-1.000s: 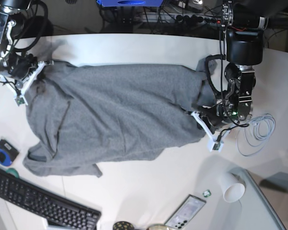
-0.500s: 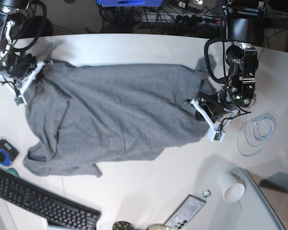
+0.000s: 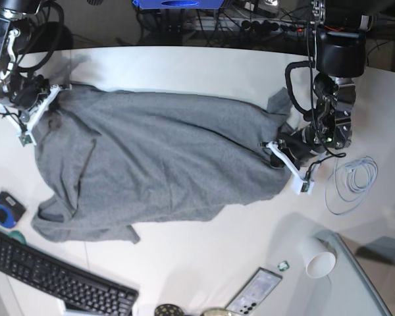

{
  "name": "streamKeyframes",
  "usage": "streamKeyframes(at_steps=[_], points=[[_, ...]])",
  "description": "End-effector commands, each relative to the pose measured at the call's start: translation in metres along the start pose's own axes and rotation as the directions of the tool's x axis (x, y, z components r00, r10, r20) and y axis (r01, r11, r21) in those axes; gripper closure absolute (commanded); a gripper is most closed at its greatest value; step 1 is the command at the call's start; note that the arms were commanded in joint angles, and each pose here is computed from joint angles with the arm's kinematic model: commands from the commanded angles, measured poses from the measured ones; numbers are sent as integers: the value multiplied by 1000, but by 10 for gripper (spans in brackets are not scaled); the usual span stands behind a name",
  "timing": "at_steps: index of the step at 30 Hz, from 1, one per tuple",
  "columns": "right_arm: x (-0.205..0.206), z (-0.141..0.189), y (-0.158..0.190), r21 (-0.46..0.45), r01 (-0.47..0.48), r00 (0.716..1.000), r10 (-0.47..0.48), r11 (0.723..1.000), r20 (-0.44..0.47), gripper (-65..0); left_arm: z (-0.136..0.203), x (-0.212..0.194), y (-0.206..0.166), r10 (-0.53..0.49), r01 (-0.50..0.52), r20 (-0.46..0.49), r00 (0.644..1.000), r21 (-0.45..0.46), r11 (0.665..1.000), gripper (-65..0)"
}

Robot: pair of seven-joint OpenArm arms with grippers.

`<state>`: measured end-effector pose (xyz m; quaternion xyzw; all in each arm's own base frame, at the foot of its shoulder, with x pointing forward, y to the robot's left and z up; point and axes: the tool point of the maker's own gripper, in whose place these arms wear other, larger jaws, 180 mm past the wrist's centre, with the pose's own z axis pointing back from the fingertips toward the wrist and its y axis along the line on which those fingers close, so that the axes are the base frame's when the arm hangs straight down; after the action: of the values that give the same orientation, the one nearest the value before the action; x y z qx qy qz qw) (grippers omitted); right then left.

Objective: Layout the t-shirt on the table in an organized manner, then fold the t-shirt properly
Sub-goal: 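Drag the shirt edge with the left gripper to straighten it, then hold the shirt edge with both grippers, adjusting the left gripper's grip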

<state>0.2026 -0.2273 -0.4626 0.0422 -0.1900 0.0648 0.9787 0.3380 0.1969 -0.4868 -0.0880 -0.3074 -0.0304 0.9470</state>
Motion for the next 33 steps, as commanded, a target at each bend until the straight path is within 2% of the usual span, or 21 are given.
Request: streamKeyframes(at_steps=[1,9,13,17,21,25,29,33], points=[[10,5,-6,-13,-11,999,11,1000,32,-2,0,8,12,-12,12,-6,1000,40,999,0],[22,5,-4,-12,-13,998,13,1000,55,-2,2,96,10,-26,21,141,990,39,999,0],[21,4,-4,-10,-11,999,11,1000,51,-2,23,118,1,-70,65,146,987,38,997,0],[21,5,-3,-9,-11,998,11,1000,54,-2,57,97,4,-80,70,150,985,69,995,0],[21,5,-3,-9,-11,998,11,1000,54,-2,78,48,3,-84,74,112,990,85,994,0],[21,5,-3,-9,-11,998,11,1000,54,-2,76,11,3,-69,66,43,997,80,995,0],[21,4,-3,-8,-10,999,10,1000,53,-2,69,0,8,-45,44,10,999,80,996,0],[21,4,-3,-8,-10,999,10,1000,53,-2,59,11,12,-28,22,70,997,77,997,0]])
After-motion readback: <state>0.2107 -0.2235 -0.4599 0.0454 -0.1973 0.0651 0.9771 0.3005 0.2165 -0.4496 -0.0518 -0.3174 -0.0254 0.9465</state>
